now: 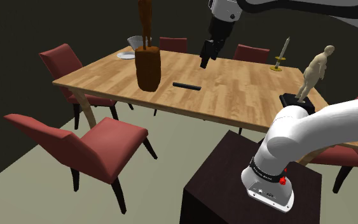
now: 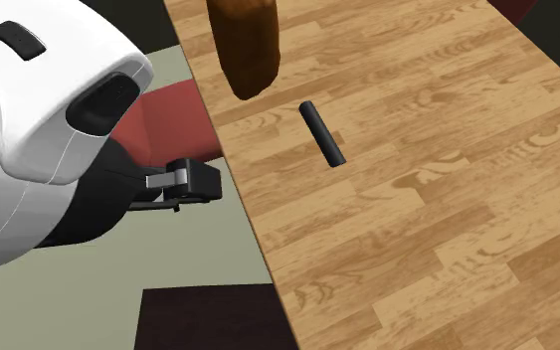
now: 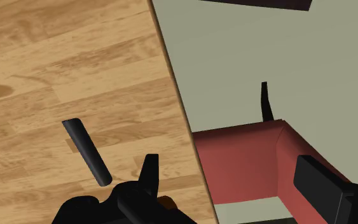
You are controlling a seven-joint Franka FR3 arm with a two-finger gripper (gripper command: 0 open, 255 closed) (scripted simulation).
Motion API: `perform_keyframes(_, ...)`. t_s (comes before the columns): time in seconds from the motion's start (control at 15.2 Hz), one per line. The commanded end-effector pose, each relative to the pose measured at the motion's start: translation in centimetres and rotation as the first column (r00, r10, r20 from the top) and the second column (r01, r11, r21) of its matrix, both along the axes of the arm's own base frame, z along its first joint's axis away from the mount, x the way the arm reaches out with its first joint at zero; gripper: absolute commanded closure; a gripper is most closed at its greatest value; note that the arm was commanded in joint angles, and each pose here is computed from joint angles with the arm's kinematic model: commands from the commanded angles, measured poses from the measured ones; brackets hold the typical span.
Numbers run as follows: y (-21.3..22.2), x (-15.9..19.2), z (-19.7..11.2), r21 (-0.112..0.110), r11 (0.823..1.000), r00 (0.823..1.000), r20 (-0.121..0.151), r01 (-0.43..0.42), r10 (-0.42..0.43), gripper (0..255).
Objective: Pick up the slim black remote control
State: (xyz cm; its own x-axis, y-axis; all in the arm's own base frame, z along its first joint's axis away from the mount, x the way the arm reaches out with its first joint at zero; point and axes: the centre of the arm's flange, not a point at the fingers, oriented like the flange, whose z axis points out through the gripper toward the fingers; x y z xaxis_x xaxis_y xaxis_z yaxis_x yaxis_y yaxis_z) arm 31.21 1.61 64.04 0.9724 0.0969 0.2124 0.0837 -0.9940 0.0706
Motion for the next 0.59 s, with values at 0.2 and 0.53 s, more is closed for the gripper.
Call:
perform_keyframes(0.2,-2.9,2.6,-1.8,0.010,1.000,1.000,-0.023,-0.020,0.021,0)
perform_keyframes(0.53,-7.5,6.9,-5.0,0.028,0.998,0.997,-0.062,-0.054,0.055,0)
